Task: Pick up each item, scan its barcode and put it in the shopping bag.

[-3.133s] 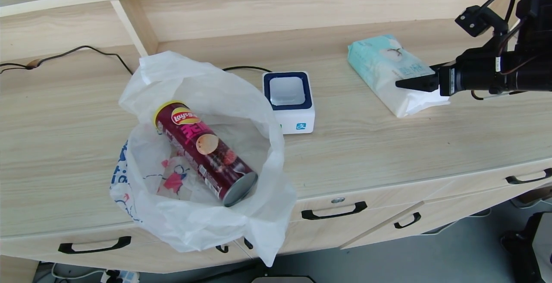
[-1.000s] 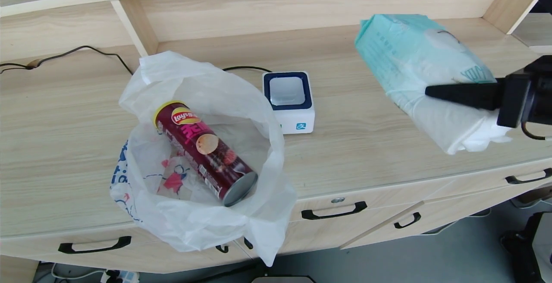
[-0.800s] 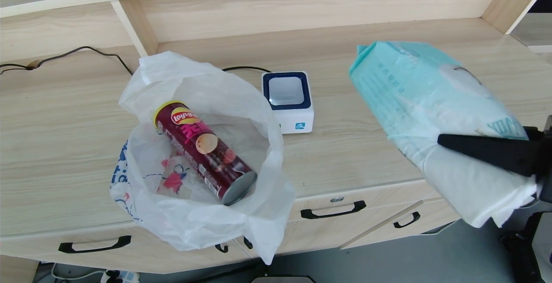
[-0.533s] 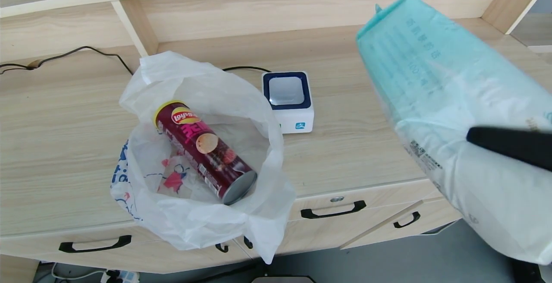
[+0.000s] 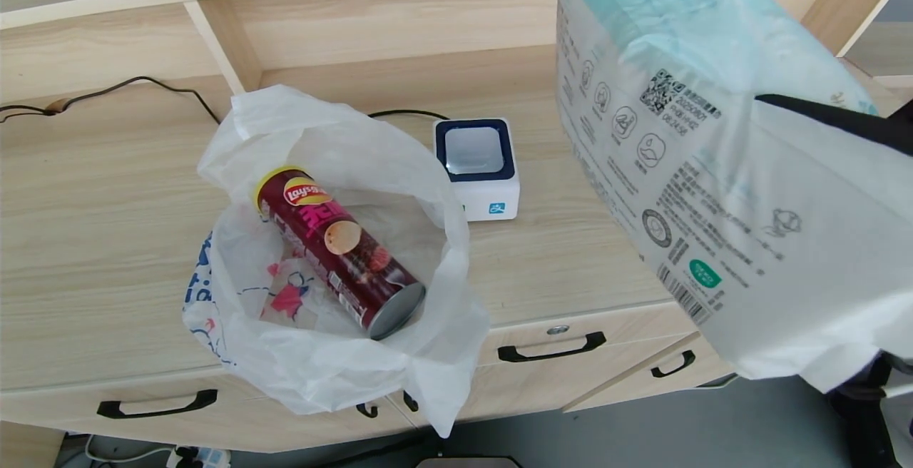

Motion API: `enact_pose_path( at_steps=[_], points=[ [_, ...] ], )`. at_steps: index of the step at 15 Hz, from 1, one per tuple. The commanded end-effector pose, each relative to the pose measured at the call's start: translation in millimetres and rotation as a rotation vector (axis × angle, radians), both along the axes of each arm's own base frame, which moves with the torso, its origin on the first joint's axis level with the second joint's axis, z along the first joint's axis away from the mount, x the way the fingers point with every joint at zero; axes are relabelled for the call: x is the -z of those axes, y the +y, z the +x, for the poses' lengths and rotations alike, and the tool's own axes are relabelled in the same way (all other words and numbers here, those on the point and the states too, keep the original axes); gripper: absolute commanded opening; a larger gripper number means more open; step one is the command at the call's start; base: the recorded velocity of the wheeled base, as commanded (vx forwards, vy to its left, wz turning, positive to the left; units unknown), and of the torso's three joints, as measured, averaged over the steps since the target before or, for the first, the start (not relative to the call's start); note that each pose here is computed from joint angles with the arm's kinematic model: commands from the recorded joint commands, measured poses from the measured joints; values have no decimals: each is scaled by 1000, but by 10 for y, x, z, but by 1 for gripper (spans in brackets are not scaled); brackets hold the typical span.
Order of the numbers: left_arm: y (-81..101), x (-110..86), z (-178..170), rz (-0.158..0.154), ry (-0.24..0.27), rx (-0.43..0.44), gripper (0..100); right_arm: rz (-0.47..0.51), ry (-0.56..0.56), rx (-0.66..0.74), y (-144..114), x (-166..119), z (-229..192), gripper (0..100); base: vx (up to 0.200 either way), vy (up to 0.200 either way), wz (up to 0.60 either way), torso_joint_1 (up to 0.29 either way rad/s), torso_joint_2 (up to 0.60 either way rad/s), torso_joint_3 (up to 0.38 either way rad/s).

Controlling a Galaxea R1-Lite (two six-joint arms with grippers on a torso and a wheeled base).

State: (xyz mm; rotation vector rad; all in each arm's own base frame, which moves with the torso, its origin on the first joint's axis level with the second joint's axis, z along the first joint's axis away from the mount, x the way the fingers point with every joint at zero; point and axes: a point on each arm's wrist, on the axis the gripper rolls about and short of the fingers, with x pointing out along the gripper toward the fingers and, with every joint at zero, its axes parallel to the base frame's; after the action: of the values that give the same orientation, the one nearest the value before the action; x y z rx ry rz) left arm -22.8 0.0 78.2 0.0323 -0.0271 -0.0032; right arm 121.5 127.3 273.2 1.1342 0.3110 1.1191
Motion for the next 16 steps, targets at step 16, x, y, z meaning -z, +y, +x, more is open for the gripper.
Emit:
enact_pose_path(
  at_steps=[16],
  points=[
    [0,1,1,57,2,0,100,319,312,-298,271,206,-12,0,0,0,0,0,0,0]
  ],
)
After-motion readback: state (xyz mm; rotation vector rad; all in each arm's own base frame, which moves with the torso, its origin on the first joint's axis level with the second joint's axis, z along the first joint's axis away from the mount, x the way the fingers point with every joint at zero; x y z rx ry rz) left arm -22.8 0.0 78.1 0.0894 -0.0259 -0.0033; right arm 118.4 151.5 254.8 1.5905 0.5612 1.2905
